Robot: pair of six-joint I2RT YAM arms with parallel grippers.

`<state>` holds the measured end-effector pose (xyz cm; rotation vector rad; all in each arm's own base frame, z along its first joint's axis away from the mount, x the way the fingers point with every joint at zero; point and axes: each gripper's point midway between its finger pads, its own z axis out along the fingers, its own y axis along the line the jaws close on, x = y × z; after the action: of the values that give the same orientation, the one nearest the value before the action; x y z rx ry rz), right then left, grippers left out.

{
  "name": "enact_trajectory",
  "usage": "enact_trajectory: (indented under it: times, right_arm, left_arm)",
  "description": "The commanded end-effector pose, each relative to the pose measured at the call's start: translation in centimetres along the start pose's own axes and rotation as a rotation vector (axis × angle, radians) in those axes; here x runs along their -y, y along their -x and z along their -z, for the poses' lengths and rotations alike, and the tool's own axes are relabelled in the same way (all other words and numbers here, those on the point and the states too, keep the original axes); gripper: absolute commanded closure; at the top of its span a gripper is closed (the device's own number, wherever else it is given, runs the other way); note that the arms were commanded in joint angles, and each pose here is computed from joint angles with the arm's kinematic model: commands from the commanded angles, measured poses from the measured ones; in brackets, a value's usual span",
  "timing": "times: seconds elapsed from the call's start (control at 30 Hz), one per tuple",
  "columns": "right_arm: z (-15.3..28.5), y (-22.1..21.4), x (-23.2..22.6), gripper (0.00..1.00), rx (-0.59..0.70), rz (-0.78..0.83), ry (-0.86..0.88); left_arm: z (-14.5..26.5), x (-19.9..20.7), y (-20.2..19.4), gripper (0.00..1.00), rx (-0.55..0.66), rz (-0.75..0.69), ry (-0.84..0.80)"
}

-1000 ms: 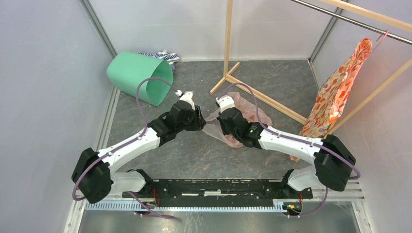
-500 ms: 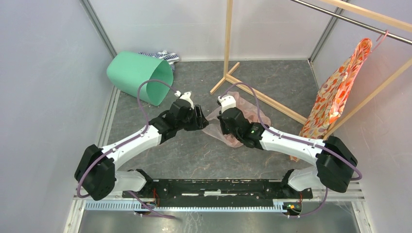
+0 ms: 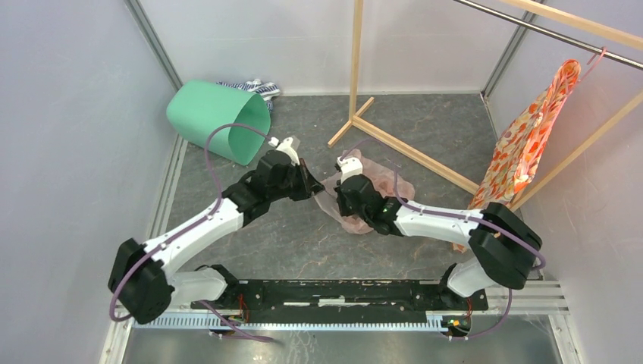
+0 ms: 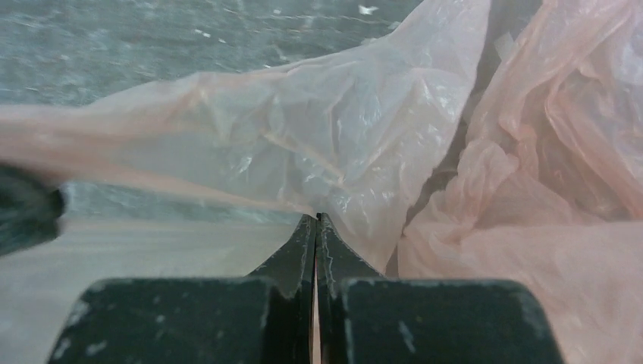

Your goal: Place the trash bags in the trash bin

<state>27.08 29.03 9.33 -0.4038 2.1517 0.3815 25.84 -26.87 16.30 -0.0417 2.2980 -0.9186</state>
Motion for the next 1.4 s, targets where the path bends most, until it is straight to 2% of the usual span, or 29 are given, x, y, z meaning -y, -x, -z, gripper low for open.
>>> enact_trajectory:
  times: [0.0, 0.1, 0.17, 0.33, 0.4, 0.5, 0.67, 0.83, 1.17, 1.27, 1.37]
  right_arm:
    - [-1.4, -0.5, -1.1, 1.00, -0.006, -0.033, 0.033]
    - [-1.4, 0.2, -1.4, 0.98, -0.005, -0.032, 0.040]
    - [-0.8, 1.3, -1.8, 0.87, 0.009, -0.023, 0.050]
    - [1.8, 5.3, -2.7, 0.44, 0.076, -0.004, 0.104]
    - [3.0, 6.3, -2.7, 0.33, 0.083, 0.011, 0.110]
    - [4.9, 7.7, -2.5, 0.24, 0.106, 0.028, 0.119]
    - [6.8, 8.7, -0.1, 0.22, 0.117, 0.028, 0.050]
    - [6.8, 7.9, 3.2, 0.28, 0.093, -0.036, -0.036]
    - [3.7, 6.0, 6.3, 0.41, 0.055, -0.353, -0.087]
    - [3.0, 5.5, 6.4, 0.40, 0.037, -0.453, -0.120]
    - [2.9, 5.3, 6.9, 0.35, 0.048, -0.552, -0.159]
  left_arm:
    - [3.9, 3.2, 4.3, 0.98, 0.143, -0.023, -0.060]
    - [4.6, 2.4, 4.6, 0.98, 0.173, -0.032, -0.024]
    - [4.4, 1.4, 4.4, 0.98, 0.171, -0.043, 0.016]
    - [3.9, -1.5, 3.7, 0.98, 0.170, -0.055, 0.129]
    - [3.9, -2.6, 3.5, 0.98, 0.168, -0.063, 0.175]
    - [4.1, -3.8, 3.5, 0.98, 0.171, -0.074, 0.213]
    - [4.3, -4.9, 3.5, 0.98, 0.168, -0.087, 0.233]
    - [4.3, -5.6, 3.4, 0.98, 0.157, -0.094, 0.242]
    - [3.9, -6.0, 2.6, 0.98, 0.135, -0.106, 0.224]
    - [3.8, -6.1, 2.5, 0.98, 0.132, -0.107, 0.221]
    - [3.8, -6.1, 2.3, 0.98, 0.130, -0.106, 0.215]
